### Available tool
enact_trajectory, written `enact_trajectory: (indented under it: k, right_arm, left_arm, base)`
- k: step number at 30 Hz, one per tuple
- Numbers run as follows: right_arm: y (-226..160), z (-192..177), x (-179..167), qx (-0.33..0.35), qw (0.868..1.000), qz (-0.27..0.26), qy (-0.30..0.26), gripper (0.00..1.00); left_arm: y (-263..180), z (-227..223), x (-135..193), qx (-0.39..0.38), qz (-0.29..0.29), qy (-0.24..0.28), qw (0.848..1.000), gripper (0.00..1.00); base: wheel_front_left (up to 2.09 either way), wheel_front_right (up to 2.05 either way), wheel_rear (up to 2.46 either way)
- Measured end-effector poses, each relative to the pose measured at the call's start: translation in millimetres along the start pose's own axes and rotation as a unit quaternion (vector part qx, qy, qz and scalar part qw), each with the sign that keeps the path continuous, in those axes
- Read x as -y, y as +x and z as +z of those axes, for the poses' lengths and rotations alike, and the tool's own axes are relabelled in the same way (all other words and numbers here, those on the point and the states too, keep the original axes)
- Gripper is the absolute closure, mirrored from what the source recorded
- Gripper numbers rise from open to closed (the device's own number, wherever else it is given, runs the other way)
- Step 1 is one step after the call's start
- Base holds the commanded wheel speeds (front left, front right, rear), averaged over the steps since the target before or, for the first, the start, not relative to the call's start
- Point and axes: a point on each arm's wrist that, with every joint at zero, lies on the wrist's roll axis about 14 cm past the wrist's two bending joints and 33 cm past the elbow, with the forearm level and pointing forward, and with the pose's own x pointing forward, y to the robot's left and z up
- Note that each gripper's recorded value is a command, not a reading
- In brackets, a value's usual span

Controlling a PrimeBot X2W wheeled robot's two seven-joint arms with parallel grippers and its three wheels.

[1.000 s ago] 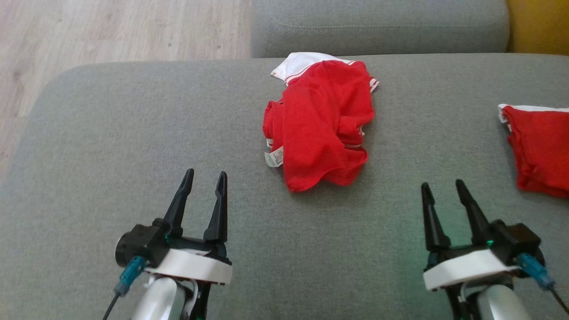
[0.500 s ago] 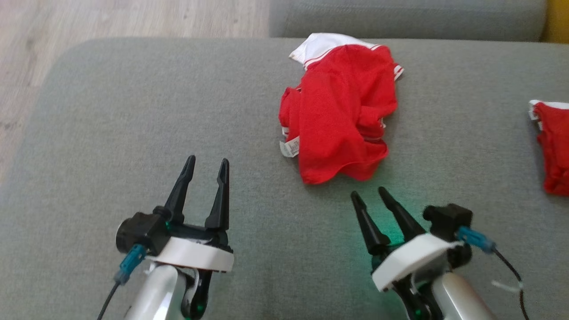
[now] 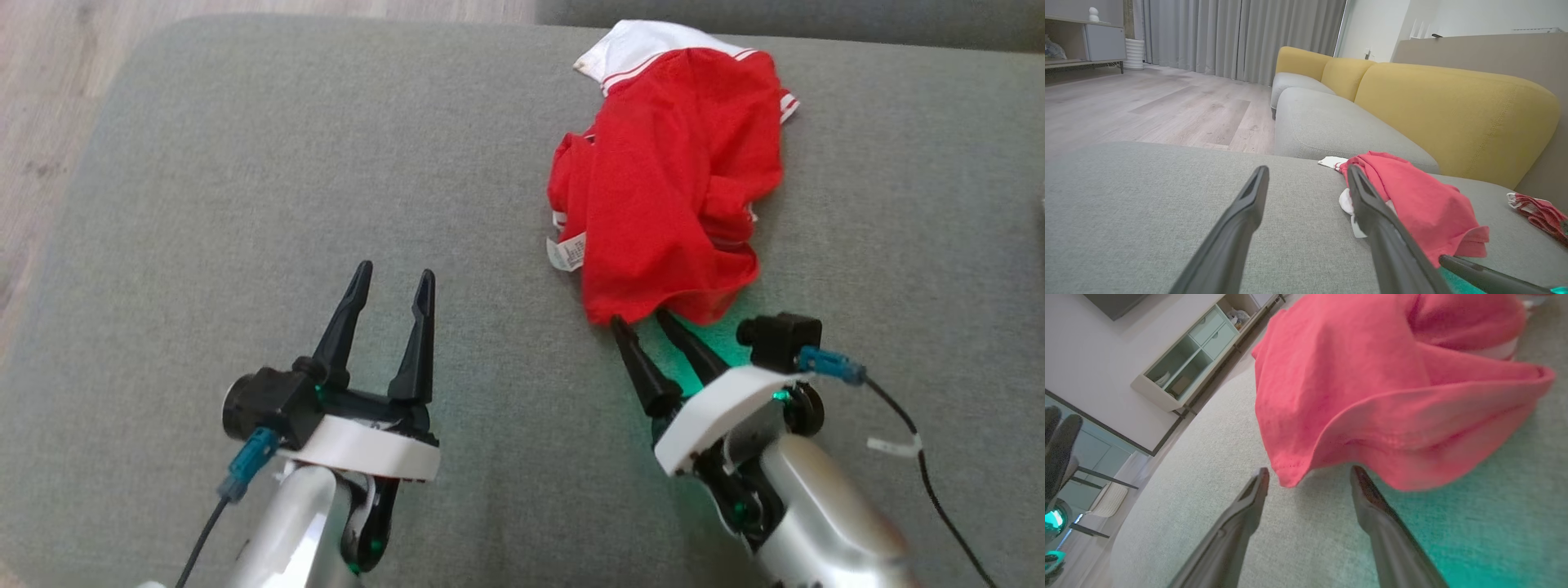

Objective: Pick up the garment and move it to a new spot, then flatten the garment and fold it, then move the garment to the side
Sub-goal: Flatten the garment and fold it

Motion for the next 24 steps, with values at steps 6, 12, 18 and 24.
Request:
enact_trajectory:
  k: [6,12,18,24]
  right_arm:
    - [16.8,2.9,2.3,-0.006,1.000,0.005,0.009,0.00]
    - [29.0,7.7,-3.9,-0.007,1.000,0.020,0.010,1.00]
    - [22.6,16.5,-10.5,0.019,0.999,0.025,0.013,1.00]
    - [6.6,61.9,-12.3,0.102,0.995,0.021,0.004,1.00]
  left_arm:
    - [-0.3,-4.1,-6.7,-0.006,0.010,-0.002,1.000,0.00]
    - [1.5,-2.6,-10.5,-0.004,0.014,-0.003,1.000,0.00]
    - [3.3,1.7,-5.5,0.002,0.007,-0.003,1.000,0.00]
    - [5.1,10.4,5.6,0.015,-0.008,-0.002,1.000,0.00]
  base:
    - [0.00,0.00,0.00]
    - [0.00,0.00,0.00]
    - [0.00,0.00,0.00]
    - [0.00,0.00,0.00]
